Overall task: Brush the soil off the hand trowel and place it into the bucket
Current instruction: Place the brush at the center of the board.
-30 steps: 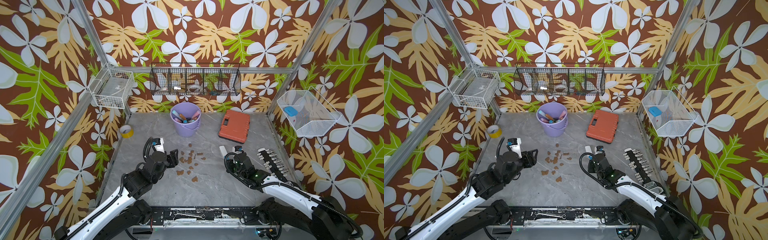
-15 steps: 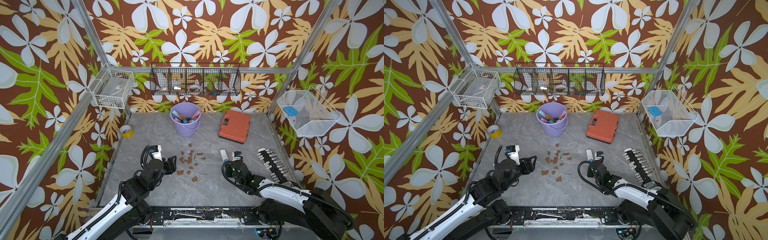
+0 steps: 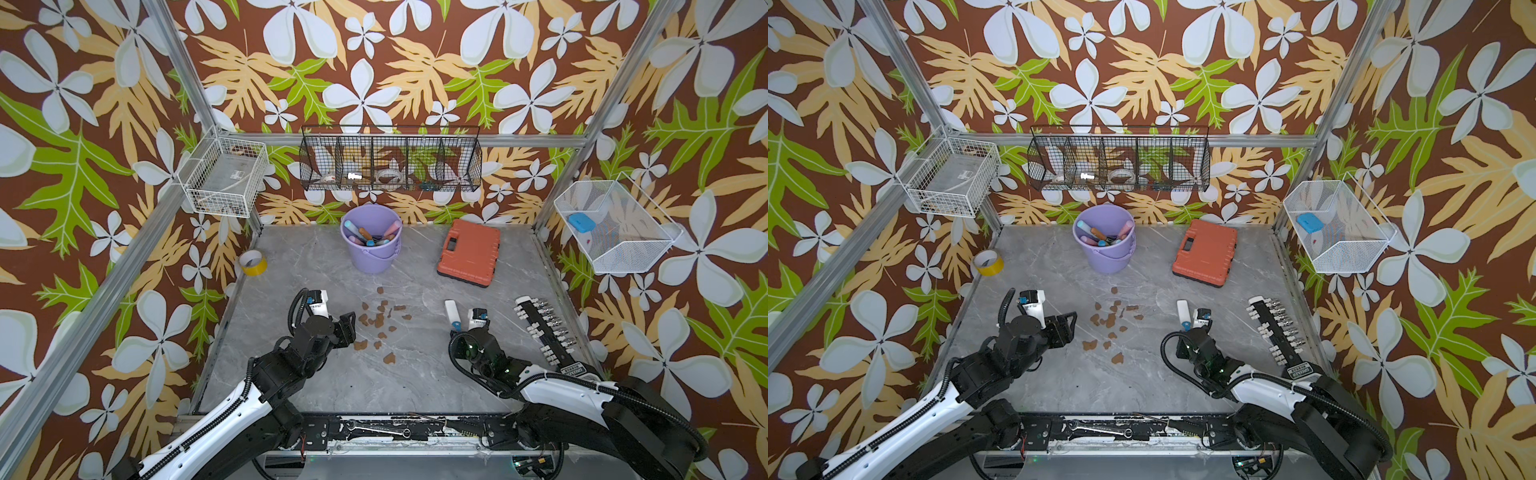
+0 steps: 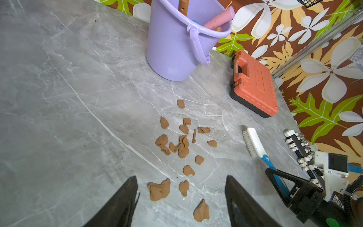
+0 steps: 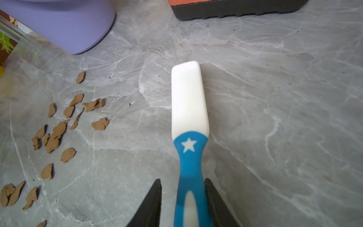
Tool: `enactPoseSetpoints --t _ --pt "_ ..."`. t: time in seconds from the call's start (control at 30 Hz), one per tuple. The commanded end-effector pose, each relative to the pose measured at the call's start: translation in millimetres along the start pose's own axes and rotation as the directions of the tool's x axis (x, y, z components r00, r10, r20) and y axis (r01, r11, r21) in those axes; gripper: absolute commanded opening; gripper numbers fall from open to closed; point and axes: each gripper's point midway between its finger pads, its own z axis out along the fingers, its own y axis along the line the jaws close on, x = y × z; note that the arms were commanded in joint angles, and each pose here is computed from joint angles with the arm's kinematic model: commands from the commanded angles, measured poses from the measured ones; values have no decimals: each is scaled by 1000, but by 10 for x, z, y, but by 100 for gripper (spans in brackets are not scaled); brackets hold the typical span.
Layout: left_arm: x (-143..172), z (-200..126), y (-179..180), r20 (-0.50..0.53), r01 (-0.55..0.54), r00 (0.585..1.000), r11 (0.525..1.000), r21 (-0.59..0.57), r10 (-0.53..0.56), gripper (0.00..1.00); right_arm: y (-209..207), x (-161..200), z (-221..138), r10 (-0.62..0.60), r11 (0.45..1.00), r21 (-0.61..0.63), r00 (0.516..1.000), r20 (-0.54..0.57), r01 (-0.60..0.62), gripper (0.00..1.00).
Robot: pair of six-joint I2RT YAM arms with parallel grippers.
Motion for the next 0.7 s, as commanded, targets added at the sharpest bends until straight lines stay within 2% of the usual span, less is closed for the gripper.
enactPoseSetpoints --t 0.0,0.23,0.43,0.67 --pt "-103 8 1 38 -21 999 1000 -23 21 73 41 -102 -4 11 1000 -6 999 39 -10 46" --pt "-174 62 -22 59 -33 998 999 -42 36 74 127 -173 -69 18 999 -32 999 30 -17 59" --pt "-209 85 -46 68 -45 997 998 -46 48 75 169 -256 -157 18 999 -30 1000 16 -17 64" --pt "-239 87 -61 69 -55 996 997 -51 59 76 134 -182 -146 57 998 -16 998 -16 -57 65"
